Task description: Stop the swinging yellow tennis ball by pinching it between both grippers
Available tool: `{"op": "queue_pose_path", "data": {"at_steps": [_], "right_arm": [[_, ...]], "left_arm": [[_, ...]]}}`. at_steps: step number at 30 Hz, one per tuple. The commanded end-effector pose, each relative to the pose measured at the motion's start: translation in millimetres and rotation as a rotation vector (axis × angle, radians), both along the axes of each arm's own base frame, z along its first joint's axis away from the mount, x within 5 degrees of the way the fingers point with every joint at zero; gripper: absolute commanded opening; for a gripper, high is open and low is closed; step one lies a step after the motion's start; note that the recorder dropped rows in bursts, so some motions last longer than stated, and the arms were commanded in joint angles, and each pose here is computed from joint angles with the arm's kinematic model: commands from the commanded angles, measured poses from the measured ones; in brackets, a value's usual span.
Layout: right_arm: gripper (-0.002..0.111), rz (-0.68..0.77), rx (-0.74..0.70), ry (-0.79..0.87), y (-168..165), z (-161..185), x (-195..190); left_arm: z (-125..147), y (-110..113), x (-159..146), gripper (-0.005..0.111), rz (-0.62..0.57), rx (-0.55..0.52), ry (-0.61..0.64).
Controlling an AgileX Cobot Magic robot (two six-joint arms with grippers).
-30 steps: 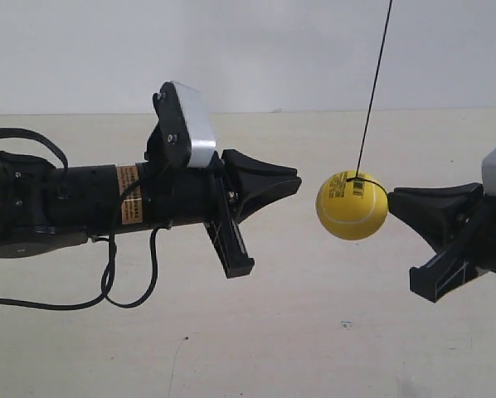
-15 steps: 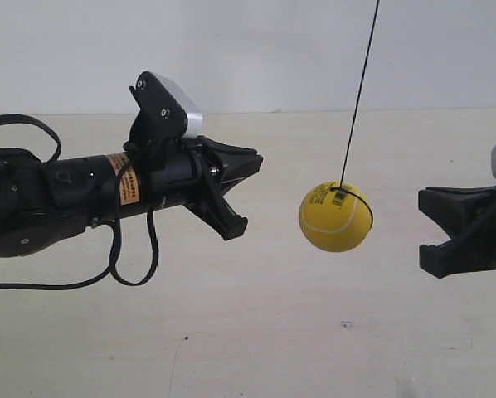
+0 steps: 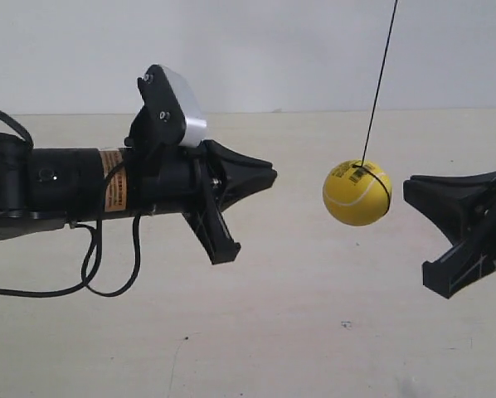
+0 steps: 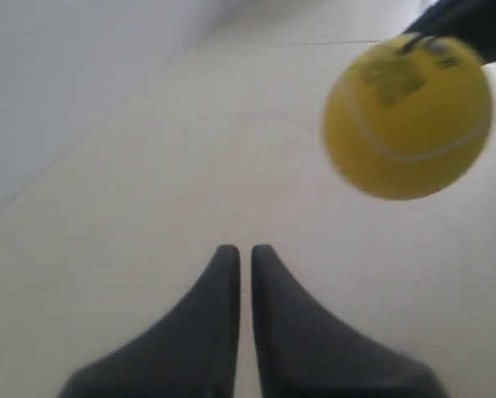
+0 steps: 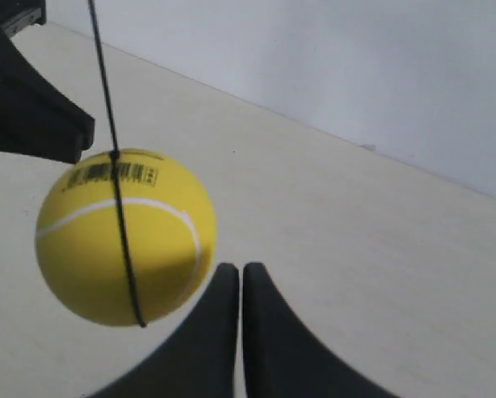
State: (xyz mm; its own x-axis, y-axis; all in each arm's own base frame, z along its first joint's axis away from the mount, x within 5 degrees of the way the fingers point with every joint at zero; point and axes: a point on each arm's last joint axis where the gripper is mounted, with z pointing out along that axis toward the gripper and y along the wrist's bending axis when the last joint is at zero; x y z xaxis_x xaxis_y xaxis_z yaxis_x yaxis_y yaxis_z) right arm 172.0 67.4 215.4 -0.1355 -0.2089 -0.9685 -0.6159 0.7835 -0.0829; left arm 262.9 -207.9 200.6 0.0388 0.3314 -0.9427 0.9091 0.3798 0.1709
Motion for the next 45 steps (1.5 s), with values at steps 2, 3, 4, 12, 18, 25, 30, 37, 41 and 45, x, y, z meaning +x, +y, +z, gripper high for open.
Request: {"op": "queue_pose_path", "data": {"at_steps": [2, 3, 4, 12, 18, 25, 30, 37, 41, 45], "right_arm": [[0.000, 0.038, 0.010, -0.021, 3, 3, -2], [0.000, 0.042, 0.011, -0.023, 3, 3, -3], [0.000, 0.045, 0.010, -0.025, 3, 3, -3], [0.000, 0.108, -0.014, -0.028, 7, 2, -6], [0.000, 0.307, -0.057, -0.037, 18, 3, -17], [0.000, 0.392, -0.052, -0.058, 23, 6, -22], [0.000, 0.396, -0.058, -0.058, 23, 5, -22], [0.000, 0.388, -0.057, -0.056, 22, 5, -21], [0.000, 0.357, -0.064, -0.046, 21, 4, -19], [0.000, 0.263, -0.057, -0.019, 16, 3, -13]], "left_arm": [[8, -9, -23, 0.005, -0.262, -0.082, 0.023], [9, -10, -26, 0.005, -0.294, -0.097, 0.024], [10, -10, -27, 0.005, -0.315, -0.112, 0.030], [8, -12, -30, 0.005, -0.328, -0.102, 0.066], [8, -17, -34, 0.005, -0.332, -0.101, 0.072], [1, -18, -29, 0.005, -0.287, -0.086, 0.095], [-7, -20, -25, 0.005, -0.286, -0.074, 0.107], [-7, -20, -23, 0.005, -0.274, -0.068, 0.086], [-7, -20, -23, 0.005, -0.276, -0.057, 0.062], [-8, -19, -22, 0.005, -0.268, -0.037, 0.047]]}}
